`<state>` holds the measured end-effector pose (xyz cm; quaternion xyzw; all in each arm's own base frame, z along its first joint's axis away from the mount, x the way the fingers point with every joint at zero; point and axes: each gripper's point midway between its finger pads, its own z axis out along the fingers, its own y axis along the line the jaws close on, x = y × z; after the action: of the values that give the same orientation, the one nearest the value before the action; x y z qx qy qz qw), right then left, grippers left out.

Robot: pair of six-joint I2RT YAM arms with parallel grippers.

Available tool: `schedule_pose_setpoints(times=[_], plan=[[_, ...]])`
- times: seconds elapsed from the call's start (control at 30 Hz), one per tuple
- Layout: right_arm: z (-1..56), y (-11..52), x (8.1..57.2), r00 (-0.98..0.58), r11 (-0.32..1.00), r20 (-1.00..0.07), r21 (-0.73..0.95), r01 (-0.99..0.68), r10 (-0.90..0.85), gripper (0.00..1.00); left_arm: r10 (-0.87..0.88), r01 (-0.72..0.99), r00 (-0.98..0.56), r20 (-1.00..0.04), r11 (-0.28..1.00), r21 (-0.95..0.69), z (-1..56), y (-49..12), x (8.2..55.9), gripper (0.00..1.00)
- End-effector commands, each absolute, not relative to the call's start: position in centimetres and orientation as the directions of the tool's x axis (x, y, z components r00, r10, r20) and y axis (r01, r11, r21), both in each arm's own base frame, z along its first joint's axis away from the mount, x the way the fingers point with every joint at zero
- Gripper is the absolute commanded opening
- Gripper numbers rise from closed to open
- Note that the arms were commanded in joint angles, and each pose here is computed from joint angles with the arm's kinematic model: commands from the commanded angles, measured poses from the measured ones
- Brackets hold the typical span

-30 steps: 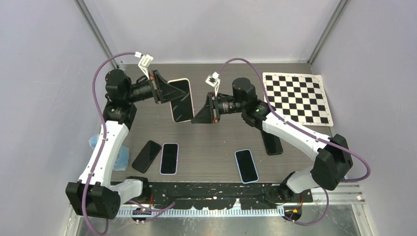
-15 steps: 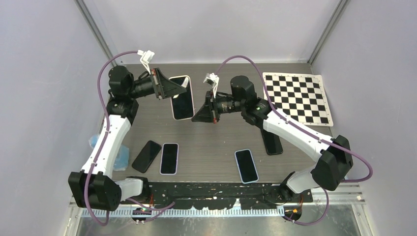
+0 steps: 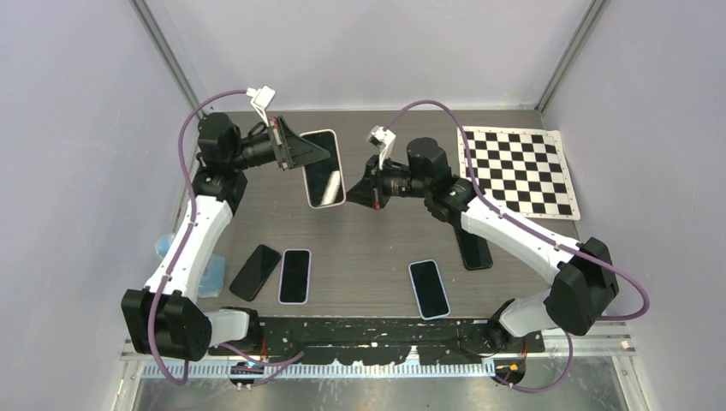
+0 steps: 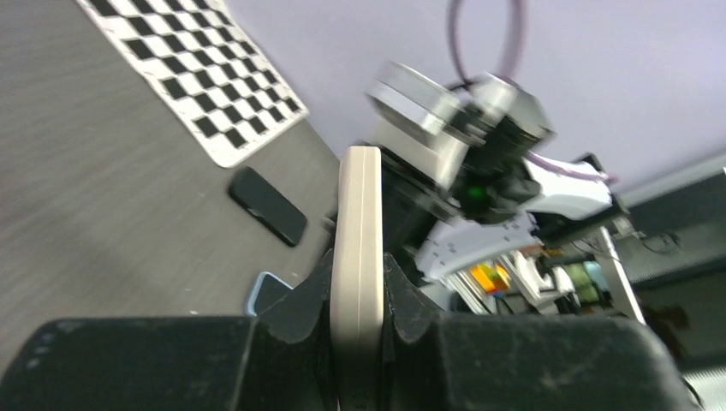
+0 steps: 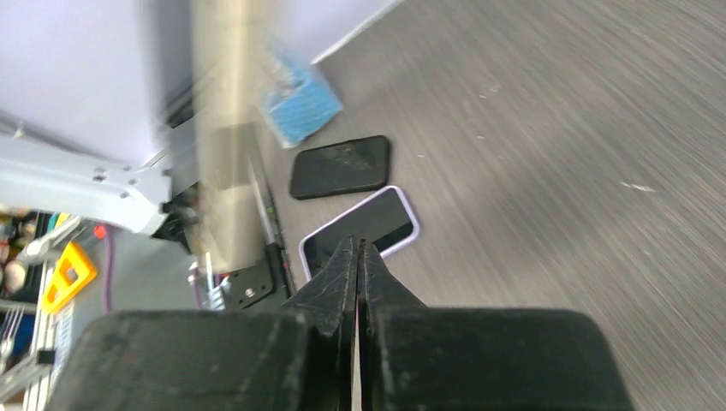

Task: Take the phone out of the phone case
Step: Remove the phone case from the phone.

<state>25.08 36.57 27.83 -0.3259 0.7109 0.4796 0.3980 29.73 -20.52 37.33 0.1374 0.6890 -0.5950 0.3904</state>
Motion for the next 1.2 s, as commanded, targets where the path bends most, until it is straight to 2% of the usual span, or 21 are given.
schedule_pose_setpoints(times=[0.0, 0.07, 0.1, 0.13, 0.17, 0.23, 0.3, 0.43, 0.63, 0.7, 0.73, 0.87, 1.17], plan=[[29.3, 34.5, 26.7, -0.462, 0.332, -0.887, 0.441, -0.834, 0.015, 0.07, -0.207, 0.709, -0.668, -0.714, 0.112, -0.696, 41.3, -21.8, 25.4, 0.0], [29.9, 33.8, 25.5, -0.471, 0.293, -0.882, 0.448, -0.844, -0.008, 0.19, -0.21, 0.705, -0.672, -0.71, 0.112, -0.701, 41.1, -21.9, 25.6, 0.0], [30.2, 33.2, 24.7, -0.475, 0.285, -0.88, 0.45, -0.846, -0.022, 0.29, -0.211, 0.702, -0.675, -0.707, 0.112, -0.703, 41.0, -21.9, 25.7, 0.0], [30.5, 33.1, 24.0, -0.475, 0.259, -0.879, 0.452, -0.854, -0.033, 0.35, -0.21, 0.701, -0.676, -0.707, 0.113, -0.704, 40.8, -21.9, 25.7, 0.0], [30.9, 32.8, 23.2, -0.475, 0.243, -0.879, 0.453, -0.858, -0.037, 0.46, -0.208, 0.702, -0.676, -0.707, 0.111, -0.704, 40.7, -21.9, 25.7, 0.0], [31.7, 32.6, 21.7, -0.475, 0.185, -0.879, 0.46, -0.868, -0.043, 0.6, -0.207, 0.701, -0.677, -0.706, 0.111, -0.704, 40.3, -21.9, 25.9, 0.0], [32.6, 32.6, 20.4, -0.478, 0.119, -0.877, 0.47, -0.875, -0.045, 0.69, -0.207, 0.7, -0.679, -0.704, 0.107, -0.706, 40.0, -22.0, 26.0, 0.0], [34.4, 33.5, 20.0, -0.468, 0.071, -0.884, 0.467, -0.881, 0.007, 0.76, -0.2, 0.711, -0.673, -0.712, 0.086, -0.697, 40.0, -22.1, 25.7, 0.0], [34.1, 35.2, 21.1, -0.547, 0.076, -0.837, 0.545, -0.835, 0.008, 0.72, -0.19, 0.739, -0.65, -0.736, 0.07, -0.671, 40.1, -22.0, 24.8, 0.0], [33.9, 35.4, 21.2, -0.561, 0.076, -0.828, 0.56, -0.825, 0.005, 0.64, -0.189, 0.74, -0.649, -0.737, 0.069, -0.669, 40.2, -22.0, 24.7, 0.0], [33.9, 35.4, 21.2, -0.563, 0.072, -0.826, 0.562, -0.824, 0.006, 0.56, -0.187, 0.739, -0.651, -0.736, 0.068, -0.671, 40.3, -22.0, 24.6, 0.0], [34.1, 35.7, 20.7, -0.568, 0.032, -0.823, 0.568, -0.822, 0.007, 0.41, -0.183, 0.738, -0.653, -0.735, 0.068, -0.672, 40.1, -22.0, 24.4, 0.0], [32.2, 36.5, 20.1, -0.51, -0.041, -0.855, 0.516, -0.856, -0.092, 0.24, -0.182, 0.644, -0.74, -0.647, 0.084, -0.76, 39.1, -22.3, 24.9, 0.0]])
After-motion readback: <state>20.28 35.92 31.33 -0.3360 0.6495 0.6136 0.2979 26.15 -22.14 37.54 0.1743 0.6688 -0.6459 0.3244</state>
